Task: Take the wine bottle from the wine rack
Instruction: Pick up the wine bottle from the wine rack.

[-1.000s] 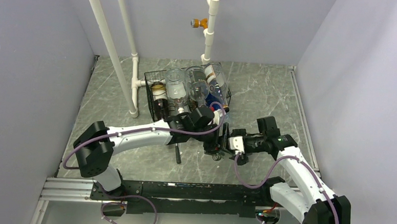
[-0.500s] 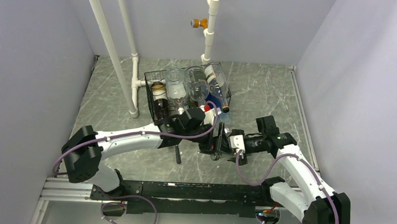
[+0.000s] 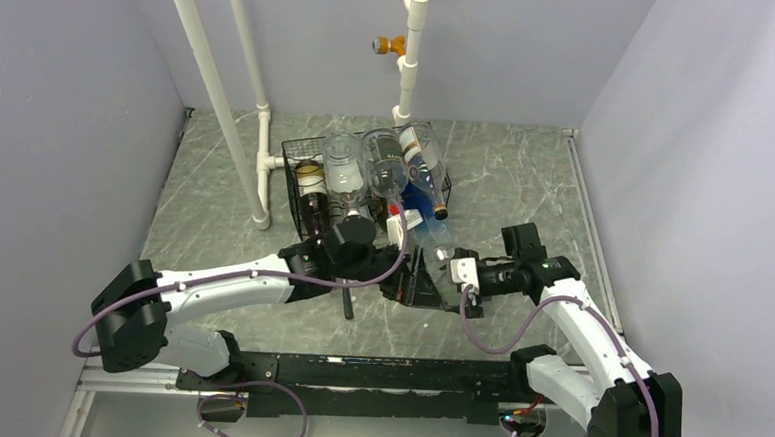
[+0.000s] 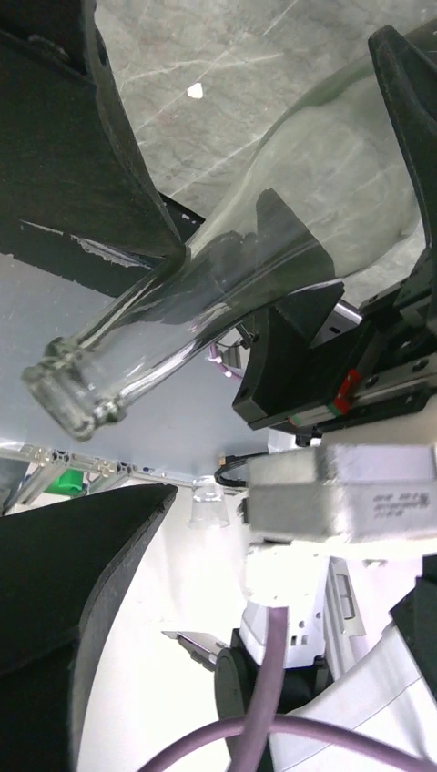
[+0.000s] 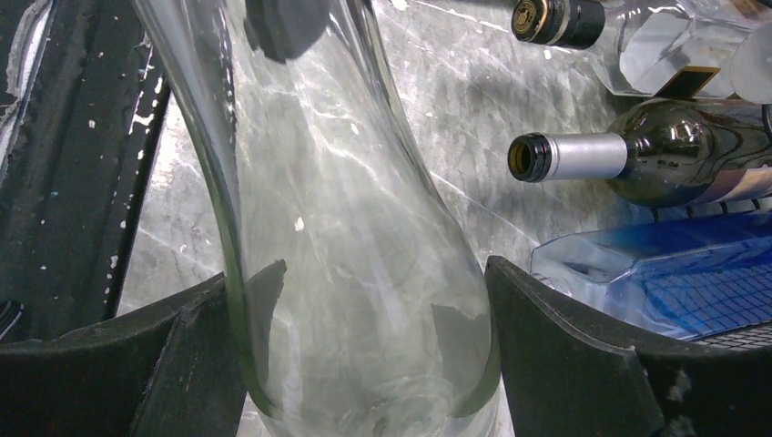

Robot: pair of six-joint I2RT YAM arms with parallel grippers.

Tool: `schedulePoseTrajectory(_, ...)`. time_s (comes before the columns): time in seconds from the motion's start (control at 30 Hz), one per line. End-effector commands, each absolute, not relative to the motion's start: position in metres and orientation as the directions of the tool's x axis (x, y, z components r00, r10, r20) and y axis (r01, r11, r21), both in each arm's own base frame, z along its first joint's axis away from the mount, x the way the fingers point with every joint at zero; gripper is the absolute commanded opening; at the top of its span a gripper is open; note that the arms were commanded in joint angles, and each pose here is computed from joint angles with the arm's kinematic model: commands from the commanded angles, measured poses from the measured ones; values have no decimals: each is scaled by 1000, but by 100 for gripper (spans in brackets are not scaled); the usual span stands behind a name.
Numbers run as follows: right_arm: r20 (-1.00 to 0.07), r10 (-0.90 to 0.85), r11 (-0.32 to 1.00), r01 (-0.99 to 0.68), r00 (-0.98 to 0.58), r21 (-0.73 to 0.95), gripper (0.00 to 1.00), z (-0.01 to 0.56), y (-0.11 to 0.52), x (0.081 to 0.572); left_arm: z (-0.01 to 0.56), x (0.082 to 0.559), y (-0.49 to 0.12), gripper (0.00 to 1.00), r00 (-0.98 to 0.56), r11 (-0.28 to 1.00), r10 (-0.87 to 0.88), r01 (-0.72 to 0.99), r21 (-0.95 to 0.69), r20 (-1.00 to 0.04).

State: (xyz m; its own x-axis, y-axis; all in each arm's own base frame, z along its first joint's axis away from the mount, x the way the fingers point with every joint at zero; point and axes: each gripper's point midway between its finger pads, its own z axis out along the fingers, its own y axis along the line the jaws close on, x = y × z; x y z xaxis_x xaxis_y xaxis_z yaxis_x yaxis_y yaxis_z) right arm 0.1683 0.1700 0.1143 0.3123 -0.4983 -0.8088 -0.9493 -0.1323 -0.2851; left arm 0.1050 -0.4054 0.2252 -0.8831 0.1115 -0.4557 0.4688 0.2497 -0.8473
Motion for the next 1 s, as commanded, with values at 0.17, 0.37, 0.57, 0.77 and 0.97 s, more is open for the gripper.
schedulePoseTrajectory(0.17,-862,-411,-121,-955,296,-270,53,141,180,168,267,110,-397,100,-660,164,-26,738,-654,-751)
schedulePoseTrajectory(0.37,-874,-398,-110,-961,277,-254,53,145,180,168,256,110,-396,99,-434,268,-28,865,-425,-900)
schedulePoseTrajectory(0.57,-883,-387,-105,-964,266,-244,53,147,180,168,245,113,-395,100,-84,371,-72,923,-105,-994)
schedulePoseTrajectory(0.77,-885,-386,-102,-966,259,-238,53,147,179,168,247,127,-392,96,114,482,-149,876,29,-982)
schedulePoseTrajectory(0.97,-888,-382,-103,-967,255,-234,53,148,178,167,254,137,-387,90,174,559,-185,828,42,-967)
